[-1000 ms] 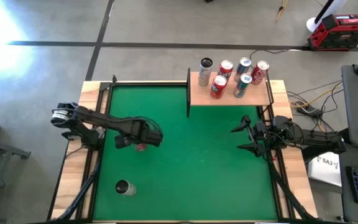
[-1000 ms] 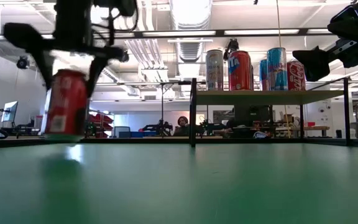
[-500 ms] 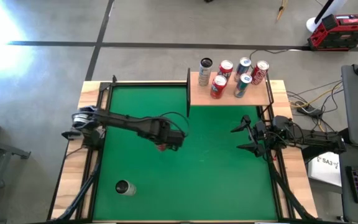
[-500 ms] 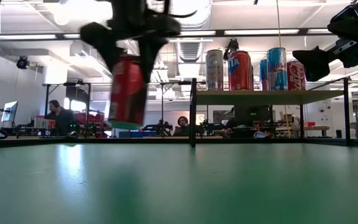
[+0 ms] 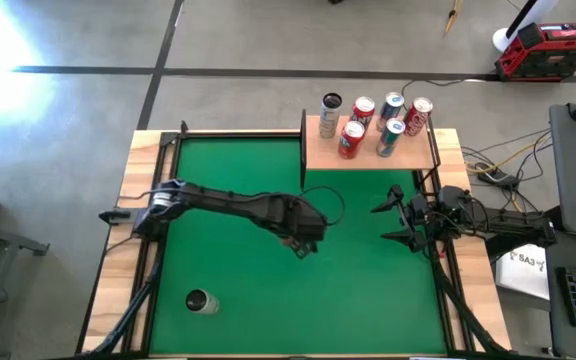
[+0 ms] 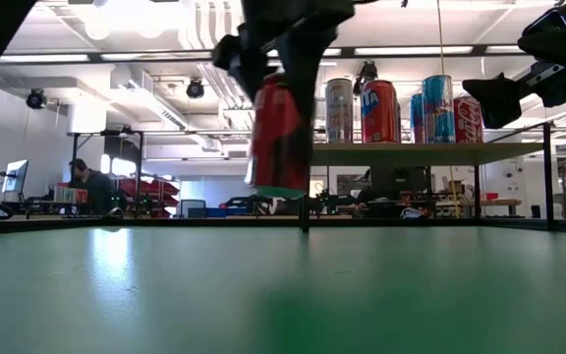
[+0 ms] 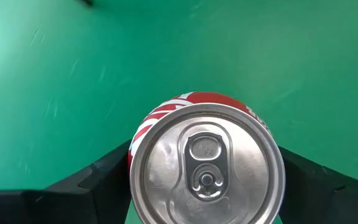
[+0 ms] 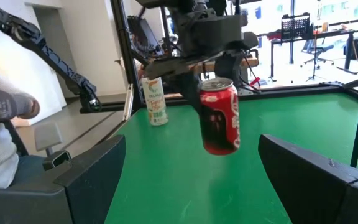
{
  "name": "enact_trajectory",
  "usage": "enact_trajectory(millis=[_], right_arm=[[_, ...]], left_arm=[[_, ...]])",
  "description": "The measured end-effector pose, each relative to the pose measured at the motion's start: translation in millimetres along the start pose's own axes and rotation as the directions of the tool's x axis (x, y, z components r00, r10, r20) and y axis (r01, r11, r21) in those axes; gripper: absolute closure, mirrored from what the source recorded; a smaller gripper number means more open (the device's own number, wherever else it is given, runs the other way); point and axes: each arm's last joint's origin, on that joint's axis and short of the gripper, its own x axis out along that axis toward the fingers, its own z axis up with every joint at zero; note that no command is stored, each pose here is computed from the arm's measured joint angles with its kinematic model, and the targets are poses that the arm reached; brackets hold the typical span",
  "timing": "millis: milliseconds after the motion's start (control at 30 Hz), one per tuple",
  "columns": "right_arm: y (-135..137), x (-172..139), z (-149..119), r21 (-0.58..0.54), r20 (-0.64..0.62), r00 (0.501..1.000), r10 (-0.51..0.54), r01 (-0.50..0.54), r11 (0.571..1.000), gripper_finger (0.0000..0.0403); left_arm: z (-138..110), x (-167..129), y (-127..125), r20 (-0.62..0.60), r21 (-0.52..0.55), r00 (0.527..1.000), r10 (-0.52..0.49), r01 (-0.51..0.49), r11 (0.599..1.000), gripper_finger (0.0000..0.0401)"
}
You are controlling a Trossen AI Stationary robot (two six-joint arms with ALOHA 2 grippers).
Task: Place canned beverage on shelf
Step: Move the red soda can to the center of the table, then move the red-white soda can to the center of the table
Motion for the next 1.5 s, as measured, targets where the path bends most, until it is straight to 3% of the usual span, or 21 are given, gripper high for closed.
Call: enact_trajectory(millis=[233, 400, 700, 833, 1067, 1167, 1367, 1500], right_arm=[[0, 0, 0, 0.000, 0.000, 1.000, 0.000, 0.000, 1.000, 0.0044], [0, 0, 0, 0.000, 0.000, 1.000, 0.001, -0.001, 1.000, 0.0044], [0, 0, 0, 0.000, 0.000, 1.000, 0.000, 0.000, 1.000, 0.0044], [0, 0, 0, 0.000, 0.000, 1.000, 0.000, 0.000, 1.000, 0.0044], [0, 0, 0, 0.000, 0.000, 1.000, 0.000, 0.000, 1.000, 0.0044], [0, 0, 0, 0.000, 0.000, 1.000, 0.000, 0.000, 1.000, 0.0044], [0, 0, 0, 0.000, 0.000, 1.000, 0.000, 0.000, 1.000, 0.0044], [0, 0, 0, 0.000, 0.000, 1.000, 0.000, 0.000, 1.000, 0.0044]], left_arm=[[11, -1, -15, 0.034, 0.196, 0.997, -0.076, 0.068, 0.978, 0.0117], [17, -4, -20, 0.022, 0.368, 0.986, -0.164, 0.144, 0.919, 0.0117], [24, -3, -28, 0.082, 0.546, 0.972, -0.221, 0.142, 0.826, 0.0117], [25, 1, -30, 0.088, 0.686, 0.970, -0.227, 0.106, 0.719, 0.0094], [28, 9, -31, 0.063, 0.903, 0.968, -0.244, 0.049, 0.427, 0.0074], [34, 15, -27, 0.070, 0.935, 0.968, -0.241, 0.021, 0.354, 0.0082], [46, 18, -17, 0.070, 0.931, 0.956, -0.285, 0.041, 0.363, 0.0095], [49, 16, -17, 0.086, 0.907, 0.951, -0.298, 0.049, 0.418, 0.0102]])
